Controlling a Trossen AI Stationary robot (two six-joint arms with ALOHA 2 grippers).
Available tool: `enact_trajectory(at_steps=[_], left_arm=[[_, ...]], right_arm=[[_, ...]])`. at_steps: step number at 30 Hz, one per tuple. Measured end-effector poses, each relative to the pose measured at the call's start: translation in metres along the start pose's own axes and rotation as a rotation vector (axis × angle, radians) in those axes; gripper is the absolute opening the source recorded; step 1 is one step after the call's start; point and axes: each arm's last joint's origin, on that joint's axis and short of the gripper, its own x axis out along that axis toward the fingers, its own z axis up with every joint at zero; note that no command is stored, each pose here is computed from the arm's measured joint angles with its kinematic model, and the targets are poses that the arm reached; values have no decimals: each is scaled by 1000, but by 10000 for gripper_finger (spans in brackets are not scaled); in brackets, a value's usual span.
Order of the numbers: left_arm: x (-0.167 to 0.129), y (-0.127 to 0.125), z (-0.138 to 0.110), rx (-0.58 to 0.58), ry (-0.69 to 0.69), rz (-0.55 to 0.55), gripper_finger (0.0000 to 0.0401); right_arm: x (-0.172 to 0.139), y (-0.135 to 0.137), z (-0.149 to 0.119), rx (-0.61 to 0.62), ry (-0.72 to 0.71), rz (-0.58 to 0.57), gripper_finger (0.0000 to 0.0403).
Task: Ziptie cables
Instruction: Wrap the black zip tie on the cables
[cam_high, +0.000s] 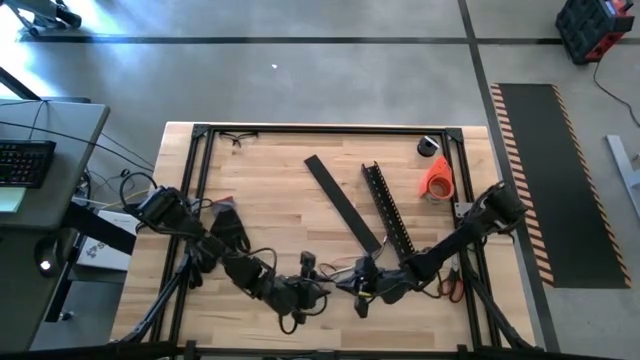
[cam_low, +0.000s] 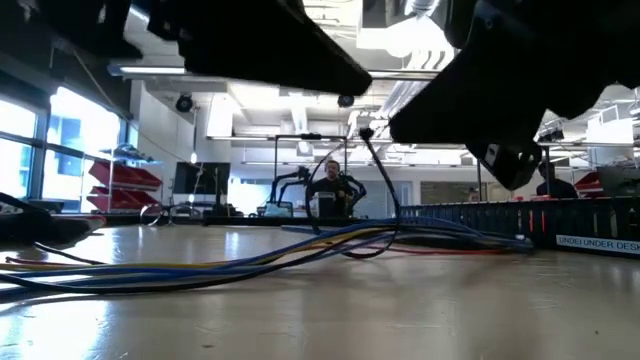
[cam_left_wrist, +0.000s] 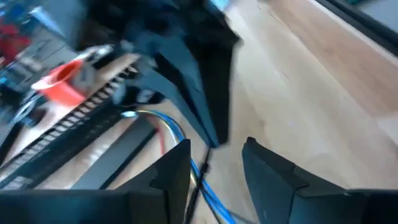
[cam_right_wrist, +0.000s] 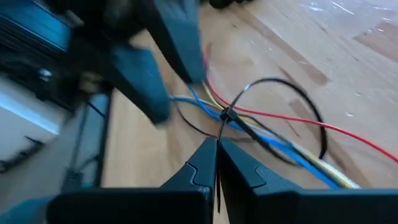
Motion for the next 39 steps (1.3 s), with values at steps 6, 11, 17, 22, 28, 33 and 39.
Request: enact_trajectory(at_steps=[6, 11, 17, 22, 28, 33, 39], left_arm=[[20, 5, -14, 6, 38, -40, 141], [32, 8, -21, -1, 40, -11, 134], [32, 5, -19, -3, 14, -67, 110], [27, 0, -13, -20, -37, -73, 84], [27, 0, -13, -29, -35, -71, 58], [27, 0, -13, -36, -33, -72, 25], [24, -4, -15, -20, -1, -39, 7]], right_arm=[[-4, 2, -4, -1, -16, 19, 0], [-5, 4, -6, -18, -17, 29, 0], [-7, 7, -9, -26, -11, 42, 0], [-7, 7, -9, -26, -14, 38, 0], [-7, 7, -9, -27, -14, 38, 0], [-8, 8, -9, -28, -12, 39, 0], [-13, 11, -17, -48, -9, 26, 0]])
